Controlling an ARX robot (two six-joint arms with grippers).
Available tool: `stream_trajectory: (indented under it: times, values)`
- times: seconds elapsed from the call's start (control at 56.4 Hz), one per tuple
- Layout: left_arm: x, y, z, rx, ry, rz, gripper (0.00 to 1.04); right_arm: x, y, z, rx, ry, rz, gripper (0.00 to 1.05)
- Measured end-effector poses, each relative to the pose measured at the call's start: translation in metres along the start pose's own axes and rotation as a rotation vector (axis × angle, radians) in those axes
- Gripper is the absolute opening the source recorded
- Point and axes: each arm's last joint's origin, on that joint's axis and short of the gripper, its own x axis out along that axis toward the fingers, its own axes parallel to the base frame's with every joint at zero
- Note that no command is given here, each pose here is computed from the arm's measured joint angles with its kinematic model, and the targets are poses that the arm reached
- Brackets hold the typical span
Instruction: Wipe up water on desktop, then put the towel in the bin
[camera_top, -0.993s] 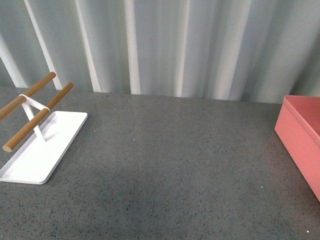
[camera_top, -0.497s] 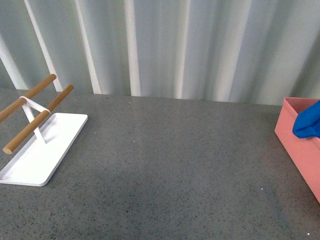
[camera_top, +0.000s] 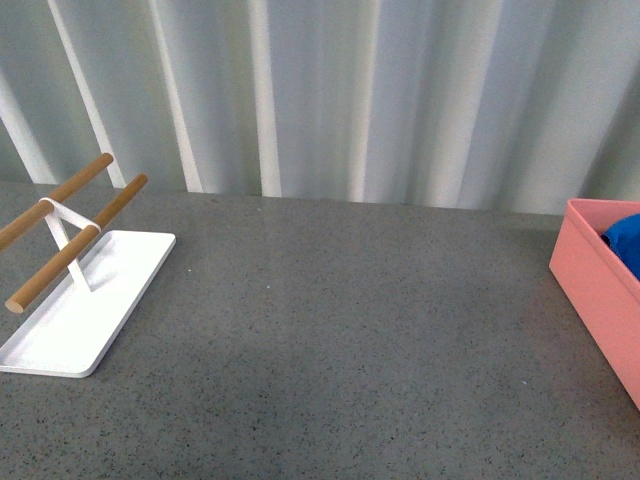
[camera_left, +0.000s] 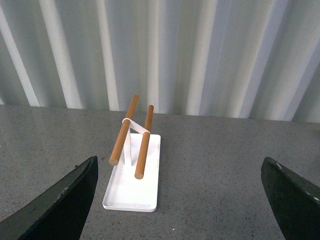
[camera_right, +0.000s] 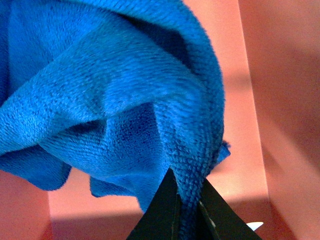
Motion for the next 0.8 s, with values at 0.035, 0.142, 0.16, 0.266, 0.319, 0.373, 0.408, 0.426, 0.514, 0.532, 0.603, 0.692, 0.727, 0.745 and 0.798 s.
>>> stream_trajectory:
  times: [0.035,0.142,0.16,0.266,0.319,0.373,0.408,0.426,0.514,0.532,0.603,0.692,0.727,0.745,0.798]
  values:
    - [0.0,0.0,0.0,0.0,0.0,0.0,0.98,0.002,0.0,-0.003,0.006,0.008,0.002,0.1]
    - [0.0,0.0,0.0,0.0,0.0,0.0,0.98,0.002,0.0,-0.005,0.022,0.009,0.023,0.28]
    - [0.0,0.0,0.0,0.0,0.0,0.0,0.98,0.001,0.0,-0.005,0.022,0.005,0.025,0.32]
    - [0.0,0.0,0.0,0.0,0.0,0.0,0.98,-0.006,0.002,0.004,0.022,-0.018,0.038,0.55]
    - [0.0,0.0,0.0,0.0,0.0,0.0,0.98,-0.011,0.003,0.011,0.021,-0.038,0.041,0.67]
    - [0.0,0.0,0.0,0.0,0.0,0.0,0.98,-0.014,0.003,0.014,0.021,-0.048,0.039,0.74]
    - [0.0,0.0,0.0,0.0,0.0,0.0,0.98,-0.015,0.003,0.016,0.022,-0.052,0.039,0.8]
    - [0.0,0.0,0.0,0.0,0.0,0.0,0.98,-0.016,0.003,0.016,0.023,-0.053,0.039,0.83]
    - [0.0,0.0,0.0,0.0,0.0,0.0,0.98,-0.016,0.003,0.016,0.028,-0.051,0.041,0.97]
    - [0.0,0.0,0.0,0.0,0.0,0.0,0.98,-0.016,0.003,0.016,0.03,-0.049,0.041,1.0]
    - [0.0,0.0,0.0,0.0,0.0,0.0,0.98,-0.017,0.003,0.016,0.03,-0.048,0.045,0.97]
    - [0.0,0.0,0.0,0.0,0.0,0.0,0.98,-0.022,0.005,0.019,0.025,-0.065,0.058,0.98]
    - [0.0,0.0,0.0,0.0,0.0,0.0,0.98,-0.026,0.007,0.021,0.019,-0.076,0.062,0.98]
    - [0.0,0.0,0.0,0.0,0.0,0.0,0.98,-0.027,0.008,0.022,0.016,-0.081,0.061,0.98]
    - [0.0,0.0,0.0,0.0,0.0,0.0,0.98,-0.037,0.013,0.027,-0.004,-0.119,0.051,0.98]
